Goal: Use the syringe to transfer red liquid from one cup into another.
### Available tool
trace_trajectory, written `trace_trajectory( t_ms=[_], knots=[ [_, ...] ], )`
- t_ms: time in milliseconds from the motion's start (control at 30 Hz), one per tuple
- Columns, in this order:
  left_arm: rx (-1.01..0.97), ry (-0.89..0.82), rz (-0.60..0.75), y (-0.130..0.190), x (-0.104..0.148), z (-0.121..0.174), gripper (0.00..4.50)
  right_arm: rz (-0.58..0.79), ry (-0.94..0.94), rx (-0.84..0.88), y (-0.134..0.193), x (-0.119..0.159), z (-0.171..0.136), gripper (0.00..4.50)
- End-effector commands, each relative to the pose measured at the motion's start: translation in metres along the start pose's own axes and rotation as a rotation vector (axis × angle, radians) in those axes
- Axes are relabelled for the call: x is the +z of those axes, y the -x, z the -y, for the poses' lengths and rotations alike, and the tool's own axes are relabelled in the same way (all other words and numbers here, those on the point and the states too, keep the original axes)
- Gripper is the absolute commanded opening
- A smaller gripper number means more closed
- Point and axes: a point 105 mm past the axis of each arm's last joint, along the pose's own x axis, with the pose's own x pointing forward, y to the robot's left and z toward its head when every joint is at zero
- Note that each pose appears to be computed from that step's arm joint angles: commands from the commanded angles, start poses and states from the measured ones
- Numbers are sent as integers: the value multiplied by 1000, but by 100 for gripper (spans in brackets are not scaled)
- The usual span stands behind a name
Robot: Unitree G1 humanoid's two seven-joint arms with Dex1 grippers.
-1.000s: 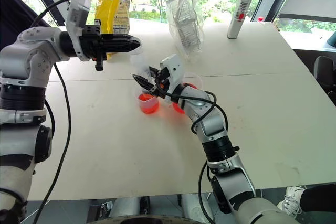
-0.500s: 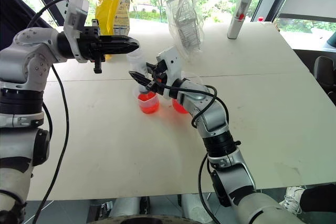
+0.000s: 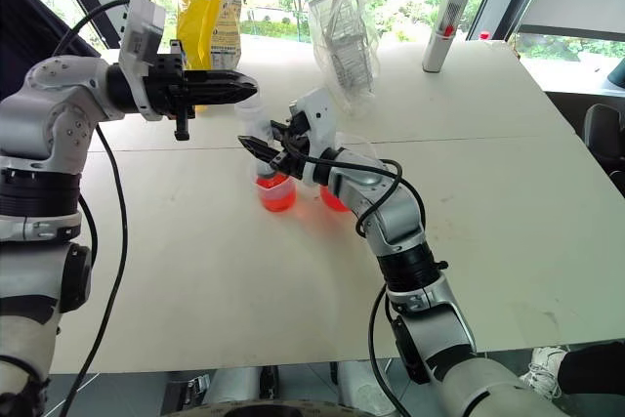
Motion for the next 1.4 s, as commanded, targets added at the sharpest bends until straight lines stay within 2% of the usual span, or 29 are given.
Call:
trace_trajectory(
  t_ms=[33, 133, 333, 367, 633, 833, 1000, 1133, 1200, 1267, 1400],
  knots=[
    [-38, 99, -79, -1, -27, 6, 10, 307, 135, -37, 13, 91, 0, 139],
    [-13, 115, -38, 5, -16, 1, 117, 297, 129, -32, 13, 88, -1, 139],
    [48, 152, 1, 19, -8, -8, 412, 275, 80, -13, 11, 79, -5, 139],
    [64, 147, -3, 22, -8, -11, 445, 270, 75, -9, 10, 77, -7, 139],
    [105, 124, -118, 51, -27, -11, 445, 249, 52, 2, 8, 69, -12, 139],
    [95, 123, -136, 52, -36, -6, 445, 200, 79, -16, 13, 63, -6, 139],
    [67, 116, -131, 44, -39, 0, 445, 99, 79, -132, 41, 84, 25, 139],
    [37, 111, -133, 39, -44, 4, 445, 68, -45, -245, 71, 134, 55, 139],
    [15, 108, -128, 34, -46, 8, 445, -7, -84, -369, 88, 149, 81, 139],
    [-1, 105, -125, 31, -48, 10, 445, -113, -135, -484, 103, 149, 102, 139],
    [-29, 93, -121, 25, -52, 16, 445, -403, -282, -704, 143, 100, 145, 139]
  ],
)
